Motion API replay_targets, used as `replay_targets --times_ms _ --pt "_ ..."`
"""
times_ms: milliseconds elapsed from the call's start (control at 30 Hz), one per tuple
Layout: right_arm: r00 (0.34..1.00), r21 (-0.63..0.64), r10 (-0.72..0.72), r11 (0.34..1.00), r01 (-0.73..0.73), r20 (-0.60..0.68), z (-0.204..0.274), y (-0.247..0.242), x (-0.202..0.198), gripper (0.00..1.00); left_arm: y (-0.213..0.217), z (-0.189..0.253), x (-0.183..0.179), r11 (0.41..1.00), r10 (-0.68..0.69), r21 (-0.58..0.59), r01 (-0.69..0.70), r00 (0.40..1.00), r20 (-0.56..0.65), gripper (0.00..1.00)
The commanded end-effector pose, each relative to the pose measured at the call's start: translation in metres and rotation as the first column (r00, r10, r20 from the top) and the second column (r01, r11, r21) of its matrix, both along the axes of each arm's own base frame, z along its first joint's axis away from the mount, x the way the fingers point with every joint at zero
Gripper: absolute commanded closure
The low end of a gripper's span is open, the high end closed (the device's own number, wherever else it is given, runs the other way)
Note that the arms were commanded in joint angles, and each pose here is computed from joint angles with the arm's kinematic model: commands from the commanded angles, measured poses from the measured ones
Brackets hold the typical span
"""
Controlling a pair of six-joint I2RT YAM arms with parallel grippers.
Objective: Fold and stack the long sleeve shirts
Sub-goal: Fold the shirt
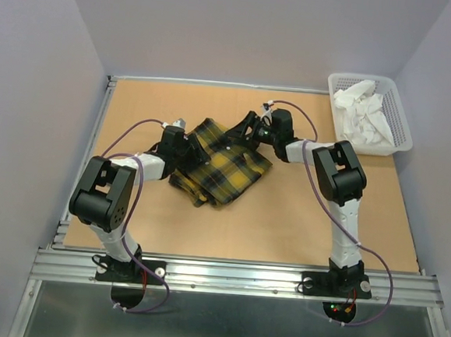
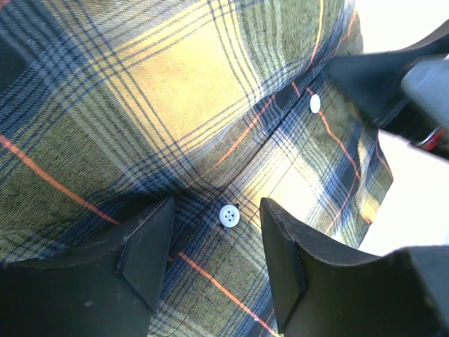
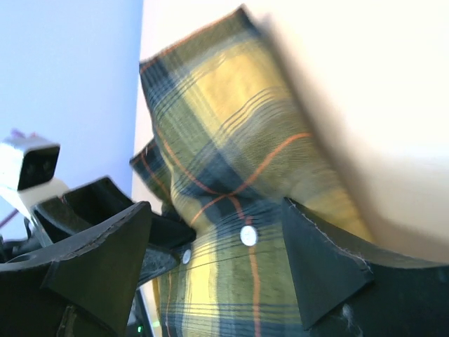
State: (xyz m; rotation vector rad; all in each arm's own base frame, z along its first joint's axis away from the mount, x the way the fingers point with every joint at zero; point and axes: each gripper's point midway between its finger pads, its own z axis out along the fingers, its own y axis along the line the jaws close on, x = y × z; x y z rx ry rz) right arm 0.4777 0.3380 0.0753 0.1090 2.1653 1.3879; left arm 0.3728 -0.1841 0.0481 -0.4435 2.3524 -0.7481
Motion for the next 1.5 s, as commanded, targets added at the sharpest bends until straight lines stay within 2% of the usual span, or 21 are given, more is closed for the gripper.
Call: replay_targets --times_ms 0,67,167,333,467,667,833,1200,1367,1467 --pt "0.989 -0.08 -0.146 0.986 0.147 0.019 0.001 -0.038 0.016 0.2 0.002 -0.016 -0.023 0.997 -0.055 0.053 0.059 0.996 -0.077 0.36" --pt "0.989 -0.064 -0.141 0.988 0.144 0.05 0.022 -0.038 0.013 0.2 0.007 -0.005 -0.017 0.997 -0.026 0.069 0.029 0.999 -0.036 0.36" --pt "0.99 -0.037 -0.101 0.994 0.105 0.095 0.047 -0.034 0.012 0.2 0.026 0.036 -0.001 0.997 0.055 0.041 -0.058 0.995 0.083 0.36" --pt "0.98 -0.01 -0.026 1.0 0.029 0.198 0.097 -0.018 0.015 0.2 0.069 0.066 0.022 0.982 0.189 -0.002 -0.191 0.966 0.177 0.36" --pt "0.971 0.013 0.015 1.0 -0.019 0.24 0.118 -0.008 0.014 0.2 0.07 0.058 0.029 0.98 0.199 -0.027 -0.198 0.969 0.143 0.4" --pt "0.941 0.028 0.106 0.992 -0.122 0.322 0.139 0.024 0.011 0.2 0.081 -0.003 0.019 0.964 0.265 -0.002 -0.265 0.964 -0.036 0.47" --pt "0.905 0.032 0.183 0.977 -0.211 0.383 0.15 0.062 0.003 0.19 0.078 -0.025 0.005 0.969 0.247 0.006 -0.248 0.962 -0.12 0.49" --pt "0.906 0.052 0.212 0.967 -0.247 0.367 0.125 0.113 0.012 0.19 0.04 -0.027 -0.017 0.991 0.126 -0.015 -0.13 0.982 -0.138 0.5" --pt "0.93 0.027 0.205 0.974 -0.223 0.304 0.085 0.121 0.021 0.18 0.037 -0.031 -0.024 0.993 0.117 -0.017 -0.121 0.981 -0.153 0.5" --pt "0.958 -0.018 0.147 0.989 -0.147 0.248 0.05 0.114 0.033 0.18 0.038 -0.034 -0.028 0.992 0.121 -0.014 -0.125 0.979 -0.162 0.5"
